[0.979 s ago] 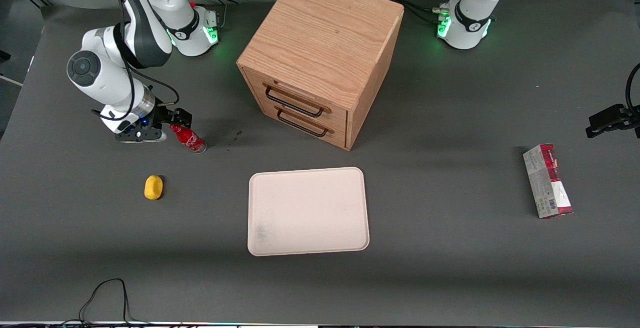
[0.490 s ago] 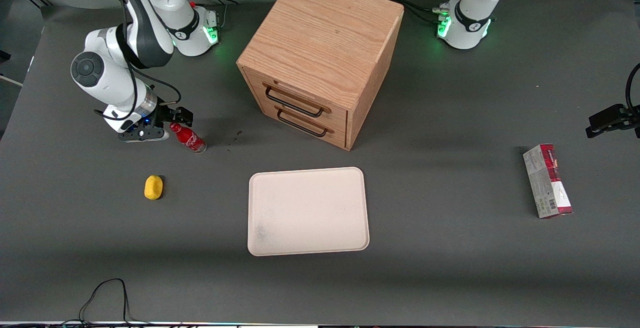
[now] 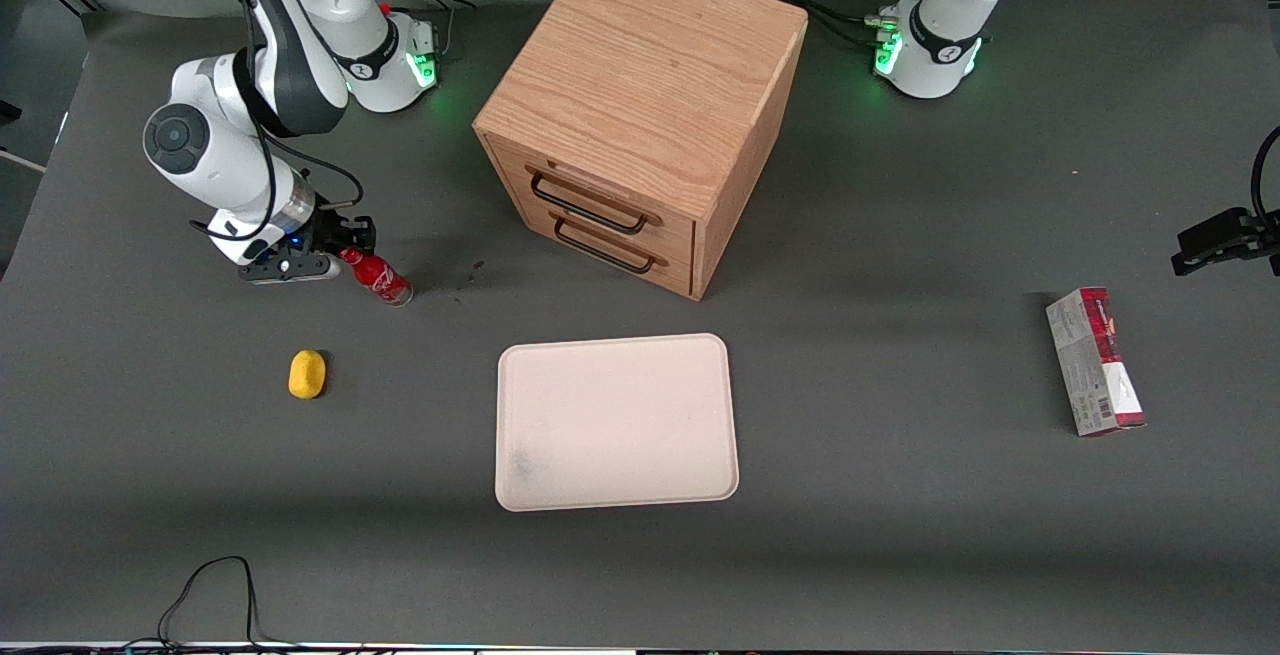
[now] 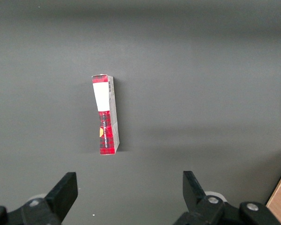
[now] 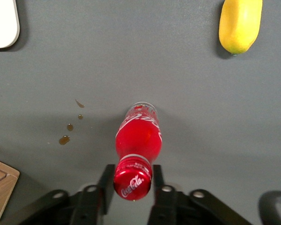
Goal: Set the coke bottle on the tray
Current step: 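Close the right gripper around the bottle's body, then lift the bottle and carry it toward the white tray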
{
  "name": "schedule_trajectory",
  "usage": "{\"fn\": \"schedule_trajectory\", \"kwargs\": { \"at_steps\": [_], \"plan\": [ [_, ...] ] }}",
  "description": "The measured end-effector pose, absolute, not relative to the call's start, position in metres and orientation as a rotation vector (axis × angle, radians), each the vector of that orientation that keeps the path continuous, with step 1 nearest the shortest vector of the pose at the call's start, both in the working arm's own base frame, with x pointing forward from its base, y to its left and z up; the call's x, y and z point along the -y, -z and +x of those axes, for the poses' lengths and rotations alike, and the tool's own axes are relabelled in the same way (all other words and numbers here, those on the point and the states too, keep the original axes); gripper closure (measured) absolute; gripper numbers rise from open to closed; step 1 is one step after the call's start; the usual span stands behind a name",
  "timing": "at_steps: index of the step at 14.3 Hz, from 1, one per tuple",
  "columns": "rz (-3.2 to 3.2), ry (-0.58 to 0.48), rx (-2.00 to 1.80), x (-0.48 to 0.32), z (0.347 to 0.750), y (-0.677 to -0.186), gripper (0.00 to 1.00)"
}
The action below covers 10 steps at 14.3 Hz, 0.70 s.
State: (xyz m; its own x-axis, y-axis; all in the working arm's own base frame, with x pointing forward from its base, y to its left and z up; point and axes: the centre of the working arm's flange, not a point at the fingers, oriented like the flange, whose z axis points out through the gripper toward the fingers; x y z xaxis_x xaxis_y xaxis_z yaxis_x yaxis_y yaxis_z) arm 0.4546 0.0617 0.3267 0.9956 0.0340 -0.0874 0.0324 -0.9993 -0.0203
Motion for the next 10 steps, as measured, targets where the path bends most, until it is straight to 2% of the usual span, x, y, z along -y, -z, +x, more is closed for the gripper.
{"fn": "schedule_trajectory", "kwargs": {
  "at_steps": [1, 8, 10],
  "plan": [
    [-3.12, -0.137, 0.05, -0.061, 0.455, -0.327, 0.69],
    [-3.119, -0.136, 0.048, -0.06, 0.456, -0.329, 0.69],
    [-3.118, -0.166, 0.037, -0.061, 0.463, -0.346, 0.69]
  ]
}}
